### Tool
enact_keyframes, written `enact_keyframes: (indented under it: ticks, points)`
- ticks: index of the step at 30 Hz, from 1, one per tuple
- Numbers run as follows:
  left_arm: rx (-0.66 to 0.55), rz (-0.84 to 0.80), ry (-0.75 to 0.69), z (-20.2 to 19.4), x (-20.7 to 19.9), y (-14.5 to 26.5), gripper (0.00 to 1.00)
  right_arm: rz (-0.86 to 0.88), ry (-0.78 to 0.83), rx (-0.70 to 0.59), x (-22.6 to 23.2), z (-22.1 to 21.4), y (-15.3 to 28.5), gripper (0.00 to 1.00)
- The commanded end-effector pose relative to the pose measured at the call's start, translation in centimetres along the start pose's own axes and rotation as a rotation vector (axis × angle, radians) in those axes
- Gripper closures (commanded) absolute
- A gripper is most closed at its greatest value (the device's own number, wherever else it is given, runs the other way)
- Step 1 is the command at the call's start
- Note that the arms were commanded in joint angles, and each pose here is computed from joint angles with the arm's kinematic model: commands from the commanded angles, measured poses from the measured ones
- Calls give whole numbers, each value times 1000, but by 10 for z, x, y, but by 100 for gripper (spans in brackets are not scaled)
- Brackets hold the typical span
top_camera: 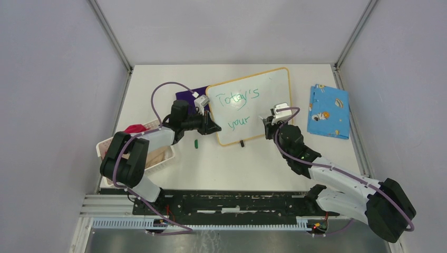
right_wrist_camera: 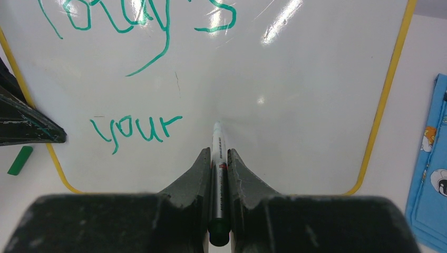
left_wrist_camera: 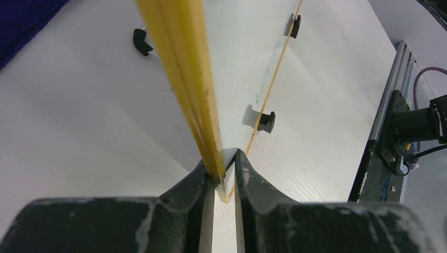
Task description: Write a sentence on the whiteboard
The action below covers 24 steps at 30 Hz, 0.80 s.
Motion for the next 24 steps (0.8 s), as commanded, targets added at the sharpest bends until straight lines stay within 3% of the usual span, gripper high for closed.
enact_keyframes:
  ticks: [1, 24]
  points:
    - [11, 95, -84, -4, 18, -3, 98, -31, -48, -80, -5, 30, -6, 100]
    - [8, 94, -89, -3, 17, -2, 98, -55, -29, -68, -5, 32, -16, 100]
Point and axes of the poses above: each gripper's point midway between its finger pads, its own y axis back along the fingers, its own x axis along the line the jaws close on, z = x × y, the point moved 3 cm from there along y, back along the fingers, and after that the axes turned 14 degrees about y, right-handed, at the moved point
